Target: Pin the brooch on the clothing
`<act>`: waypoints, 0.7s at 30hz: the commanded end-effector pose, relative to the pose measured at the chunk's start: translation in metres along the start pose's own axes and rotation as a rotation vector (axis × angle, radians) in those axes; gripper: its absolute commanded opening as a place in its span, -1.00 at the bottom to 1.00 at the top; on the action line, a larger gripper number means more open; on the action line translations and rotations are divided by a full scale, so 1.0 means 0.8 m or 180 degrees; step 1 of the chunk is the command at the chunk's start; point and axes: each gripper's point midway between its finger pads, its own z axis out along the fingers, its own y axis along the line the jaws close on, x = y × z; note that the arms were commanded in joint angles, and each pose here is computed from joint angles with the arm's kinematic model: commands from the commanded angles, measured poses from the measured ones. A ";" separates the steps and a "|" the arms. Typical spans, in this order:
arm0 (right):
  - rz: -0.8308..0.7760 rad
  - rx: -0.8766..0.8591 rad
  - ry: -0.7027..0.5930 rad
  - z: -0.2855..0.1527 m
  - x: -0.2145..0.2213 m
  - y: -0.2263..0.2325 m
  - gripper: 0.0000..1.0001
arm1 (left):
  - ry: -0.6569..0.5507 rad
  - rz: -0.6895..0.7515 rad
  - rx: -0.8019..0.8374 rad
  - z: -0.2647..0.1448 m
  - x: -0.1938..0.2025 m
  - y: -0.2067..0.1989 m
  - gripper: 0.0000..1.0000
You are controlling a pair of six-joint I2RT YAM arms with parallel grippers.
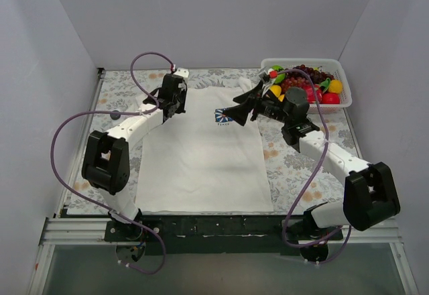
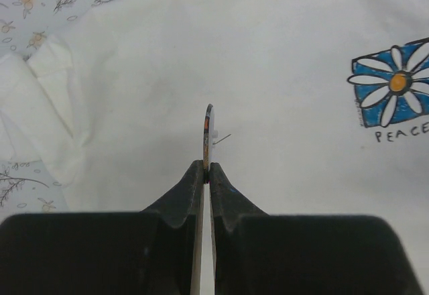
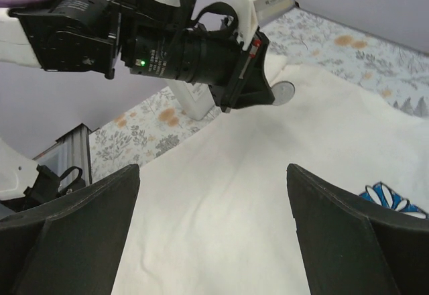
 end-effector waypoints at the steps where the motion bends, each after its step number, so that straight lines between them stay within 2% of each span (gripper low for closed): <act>1: 0.0272 0.0401 0.0157 0.000 0.026 -0.035 0.94 | 0.0032 0.0062 -0.0466 0.000 0.002 0.030 -1.00; 7: 0.0323 0.0354 0.0286 0.000 0.043 -0.036 0.93 | 0.0290 0.0199 -0.0740 0.019 0.039 0.047 -1.00; 21: 0.0354 0.0214 0.0408 0.005 0.053 -0.035 0.93 | 0.0468 0.0450 -0.0978 0.043 0.059 0.062 -1.00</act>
